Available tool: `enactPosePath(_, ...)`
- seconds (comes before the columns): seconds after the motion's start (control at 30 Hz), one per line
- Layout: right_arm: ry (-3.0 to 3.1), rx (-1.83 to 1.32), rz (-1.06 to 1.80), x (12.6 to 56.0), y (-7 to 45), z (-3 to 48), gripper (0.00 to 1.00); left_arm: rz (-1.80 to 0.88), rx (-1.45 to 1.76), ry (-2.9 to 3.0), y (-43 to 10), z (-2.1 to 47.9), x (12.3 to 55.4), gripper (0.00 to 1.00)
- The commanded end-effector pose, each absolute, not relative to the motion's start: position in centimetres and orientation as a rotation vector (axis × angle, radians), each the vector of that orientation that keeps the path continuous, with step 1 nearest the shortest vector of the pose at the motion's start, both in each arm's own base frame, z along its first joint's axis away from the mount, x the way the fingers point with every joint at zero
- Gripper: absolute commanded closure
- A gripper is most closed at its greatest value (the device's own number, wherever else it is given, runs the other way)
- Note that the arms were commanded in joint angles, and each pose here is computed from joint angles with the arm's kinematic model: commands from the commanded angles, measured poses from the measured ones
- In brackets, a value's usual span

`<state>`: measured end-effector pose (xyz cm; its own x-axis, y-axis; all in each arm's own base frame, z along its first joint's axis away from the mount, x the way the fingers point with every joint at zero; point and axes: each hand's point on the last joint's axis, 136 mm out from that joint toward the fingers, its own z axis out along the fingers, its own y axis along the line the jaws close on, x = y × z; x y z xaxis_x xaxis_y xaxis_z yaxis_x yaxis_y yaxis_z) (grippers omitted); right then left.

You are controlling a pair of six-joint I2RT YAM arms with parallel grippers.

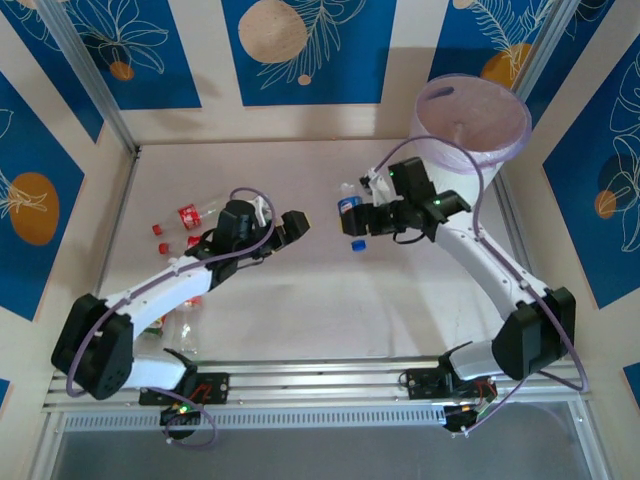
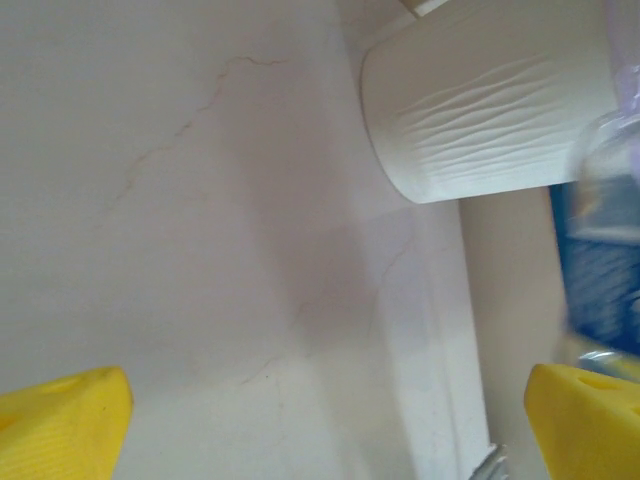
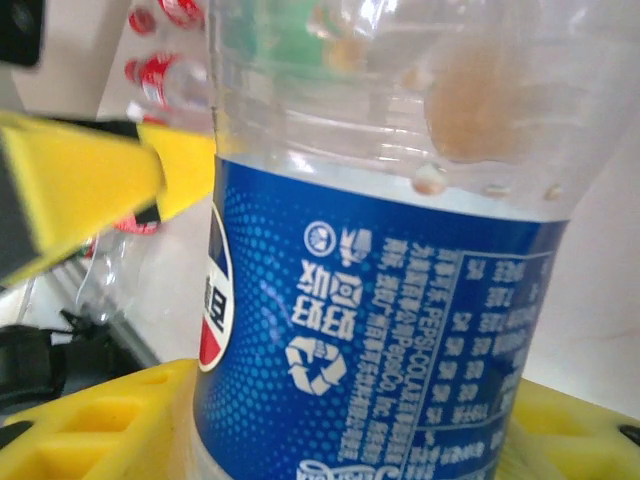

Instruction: Put the plastic bottles in the bin

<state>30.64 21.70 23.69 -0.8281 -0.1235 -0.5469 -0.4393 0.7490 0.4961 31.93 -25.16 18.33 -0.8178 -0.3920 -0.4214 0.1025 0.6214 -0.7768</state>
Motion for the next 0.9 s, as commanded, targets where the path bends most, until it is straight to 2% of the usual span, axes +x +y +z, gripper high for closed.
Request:
enactPosePath(0.0, 2.409, -0.423, 0.675, 31.8, 18.3, 26.7, 0.57, -0.961, -0.198, 2.344, -22.8, 17.5, 31.2, 0.0)
enactPosePath(0.47, 2.178, -0.112, 0.174, 41.2, 5.2, 36.7, 0.65, -0.763, -0.187, 2.456, -19.3, 15.7, 28.4, 0.0)
enactPosePath(0.67, 2.149, -0.012, 0.085, 44.1, 0.7, 38.3, 0.74, -0.769, -0.202, 2.451, -18.9, 15.3, 27.7, 0.0)
enactPosePath(0.87, 2.134, 0.068, 0.053, 46.8, -2.8, 38.8, 0.88, -0.717, -0.193, 2.486, -18.1, 14.5, 26.9, 0.0)
